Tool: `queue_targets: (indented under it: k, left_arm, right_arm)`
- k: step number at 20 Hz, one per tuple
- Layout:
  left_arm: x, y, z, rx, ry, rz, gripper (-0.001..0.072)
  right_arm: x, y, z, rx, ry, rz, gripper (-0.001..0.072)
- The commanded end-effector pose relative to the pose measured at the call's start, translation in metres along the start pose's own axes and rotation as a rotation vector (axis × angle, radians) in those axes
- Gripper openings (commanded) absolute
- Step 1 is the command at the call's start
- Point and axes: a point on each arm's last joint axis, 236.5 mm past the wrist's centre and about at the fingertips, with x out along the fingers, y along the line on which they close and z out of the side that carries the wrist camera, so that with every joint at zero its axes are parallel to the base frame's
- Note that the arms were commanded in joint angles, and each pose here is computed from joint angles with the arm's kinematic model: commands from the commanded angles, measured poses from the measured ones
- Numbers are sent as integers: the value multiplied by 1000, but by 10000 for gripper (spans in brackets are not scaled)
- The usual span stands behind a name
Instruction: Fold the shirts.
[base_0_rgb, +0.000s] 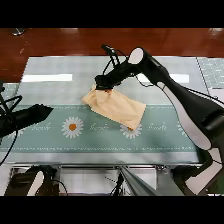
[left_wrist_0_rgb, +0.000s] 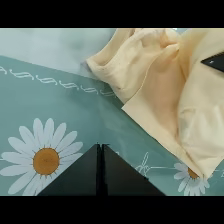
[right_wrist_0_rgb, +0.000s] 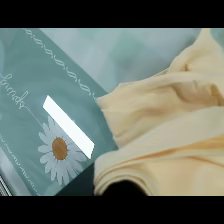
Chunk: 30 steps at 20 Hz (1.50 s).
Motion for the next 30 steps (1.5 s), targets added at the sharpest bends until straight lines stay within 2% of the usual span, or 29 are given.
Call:
queue_targets:
  k: [1, 3, 4, 5, 6, 10, 13, 16, 19, 21, 23, 26, 30]
  left_arm:
    - [1, 0, -1, -26, -11, -9, 27]
    - [4, 3, -5, -33, 0, -6, 27]
    - [5, 4, -7, -36, 6, -4, 27]
    - [7, 6, -10, -40, 12, -2, 27]
    - [8, 7, -11, -44, 18, 0, 27]
    - [10, 7, -11, -53, 22, -6, 27]
    - [10, 7, -5, -34, -4, -5, 28]
    - [11, 6, -6, -37, -1, -8, 28]
    - [11, 5, -7, -34, 2, -11, 27]
    - [12, 3, -9, -25, 9, -16, 27]
    - [13, -1, -12, -15, 18, -25, 27]
    - [16, -4, -16, -8, 40, -31, 27]
    - [24, 0, -21, -23, 77, -23, 27]
  right_arm:
    - [25, -12, 7, 49, 5, 0, 21]
    - [24, -17, 11, 73, -11, -11, 22]
    - [24, -17, 12, 83, -15, -9, 56]
    - [23, -17, 13, 96, -17, -9, 298]
    - [22, -16, 12, 99, -14, -6, 620]
    - [-26, -23, 9, 40, 31, -4, 627]
    - [-135, -63, 8, 91, 2, -86, 621]
    - [-246, -105, -31, 114, -5, -311, 621]
    - [-307, -135, -65, 227, -247, -456, 621]
    - [-306, -160, -111, 351, -378, -521, 621]
    - [-272, -180, -167, 574, -470, -498, 621]
    - [-191, -172, -209, 835, -548, -263, 621]
    - [-129, -162, -233, 845, -376, -199, 621]
